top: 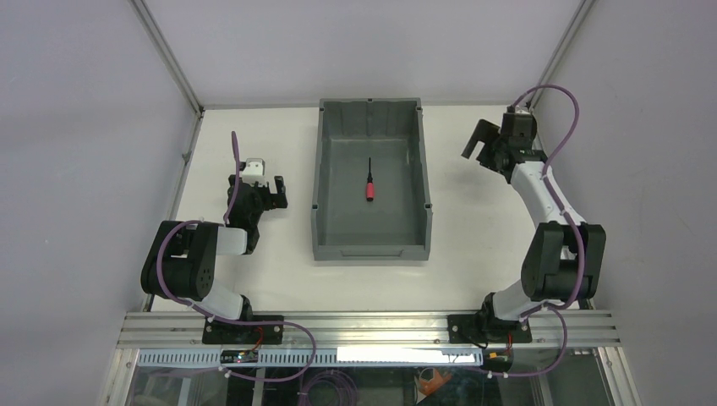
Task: Put the screwdriver in the bin
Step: Reset both arms
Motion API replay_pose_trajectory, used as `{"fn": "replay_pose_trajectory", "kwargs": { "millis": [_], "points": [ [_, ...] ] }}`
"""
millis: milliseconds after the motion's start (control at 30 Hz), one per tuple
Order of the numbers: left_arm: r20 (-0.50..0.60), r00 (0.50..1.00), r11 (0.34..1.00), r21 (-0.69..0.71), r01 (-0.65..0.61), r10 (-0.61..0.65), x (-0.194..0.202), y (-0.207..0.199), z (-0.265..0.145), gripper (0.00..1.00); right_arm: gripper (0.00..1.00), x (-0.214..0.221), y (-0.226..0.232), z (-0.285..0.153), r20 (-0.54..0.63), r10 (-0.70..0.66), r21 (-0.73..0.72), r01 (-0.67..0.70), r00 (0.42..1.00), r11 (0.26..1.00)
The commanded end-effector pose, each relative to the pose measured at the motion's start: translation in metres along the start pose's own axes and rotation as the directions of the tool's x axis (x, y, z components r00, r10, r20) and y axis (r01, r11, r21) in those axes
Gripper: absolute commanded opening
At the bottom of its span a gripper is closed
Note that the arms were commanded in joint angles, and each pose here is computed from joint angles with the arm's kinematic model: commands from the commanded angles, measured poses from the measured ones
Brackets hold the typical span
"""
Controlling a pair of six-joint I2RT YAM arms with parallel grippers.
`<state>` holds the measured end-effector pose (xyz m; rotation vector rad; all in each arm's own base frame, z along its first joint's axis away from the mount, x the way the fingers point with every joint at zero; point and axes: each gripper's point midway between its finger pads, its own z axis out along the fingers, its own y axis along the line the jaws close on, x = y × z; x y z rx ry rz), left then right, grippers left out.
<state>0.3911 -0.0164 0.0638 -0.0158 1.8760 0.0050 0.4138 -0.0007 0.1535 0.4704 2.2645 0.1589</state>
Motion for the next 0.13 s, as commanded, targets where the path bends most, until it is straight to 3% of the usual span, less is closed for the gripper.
{"fn": "replay_pose_trajectory", "kwargs": {
  "millis": [0,100],
  "points": [
    [0.053,0.998,1.000,0.007,0.014,-0.015,-0.0160,0.0008,-0.0022,0.99,0.99,-0.0299,0.0083,-0.0123,0.119,-0.009,-0.042,0.014,0.993,0.999],
    [0.053,0.998,1.000,0.007,0.015,-0.015,-0.0162,0.0008,-0.0023,0.99,0.99,-0.0305,0.0079,-0.0135,0.118,-0.004,-0.038,0.009,0.993,0.999]
  ]
}}
